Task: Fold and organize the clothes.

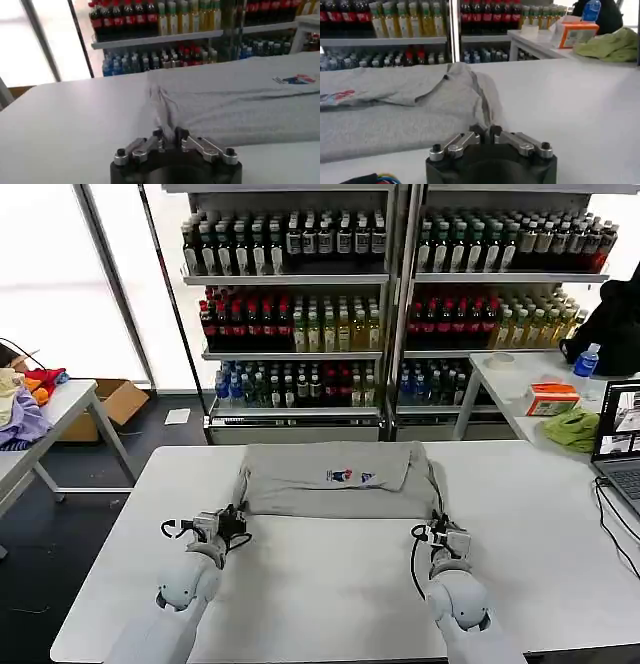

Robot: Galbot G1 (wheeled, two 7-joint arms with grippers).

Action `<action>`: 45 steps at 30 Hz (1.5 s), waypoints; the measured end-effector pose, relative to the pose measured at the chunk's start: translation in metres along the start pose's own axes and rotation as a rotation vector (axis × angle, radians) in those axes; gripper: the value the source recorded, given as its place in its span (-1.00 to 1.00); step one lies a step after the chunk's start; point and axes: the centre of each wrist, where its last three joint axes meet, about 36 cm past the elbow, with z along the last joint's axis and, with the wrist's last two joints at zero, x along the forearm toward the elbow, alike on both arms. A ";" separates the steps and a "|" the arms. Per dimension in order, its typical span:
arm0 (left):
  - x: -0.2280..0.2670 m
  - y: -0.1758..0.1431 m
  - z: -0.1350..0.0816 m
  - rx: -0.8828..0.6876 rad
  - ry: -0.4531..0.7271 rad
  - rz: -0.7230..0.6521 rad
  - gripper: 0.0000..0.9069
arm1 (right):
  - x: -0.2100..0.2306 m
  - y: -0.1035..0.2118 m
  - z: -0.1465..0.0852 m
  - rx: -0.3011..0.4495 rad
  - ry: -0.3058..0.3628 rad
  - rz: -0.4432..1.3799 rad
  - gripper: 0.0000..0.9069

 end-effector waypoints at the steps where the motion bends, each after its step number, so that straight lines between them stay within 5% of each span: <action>1: 0.002 0.000 0.001 -0.001 -0.001 -0.003 -0.98 | 0.002 -0.001 0.000 0.001 -0.002 0.000 -1.00; 24: 0.134 -0.019 0.019 0.008 -0.115 -0.003 -0.98 | 0.116 -0.033 -0.011 -0.013 -0.132 0.012 -1.00; 42: 0.215 -0.046 0.071 0.003 -0.010 0.038 -0.98 | 0.195 -0.048 0.039 0.066 -0.050 0.034 -1.00; 43: 0.218 -0.047 0.074 0.004 -0.003 0.040 -0.89 | 0.198 -0.049 0.042 0.072 -0.045 0.036 -0.22; 44: 0.221 -0.048 0.076 0.006 0.001 0.042 -0.33 | 0.200 -0.049 0.045 0.078 -0.040 0.039 0.82; 45: 0.224 -0.050 0.078 0.009 0.007 0.044 1.00 | 0.202 -0.050 0.047 0.084 -0.034 0.042 1.00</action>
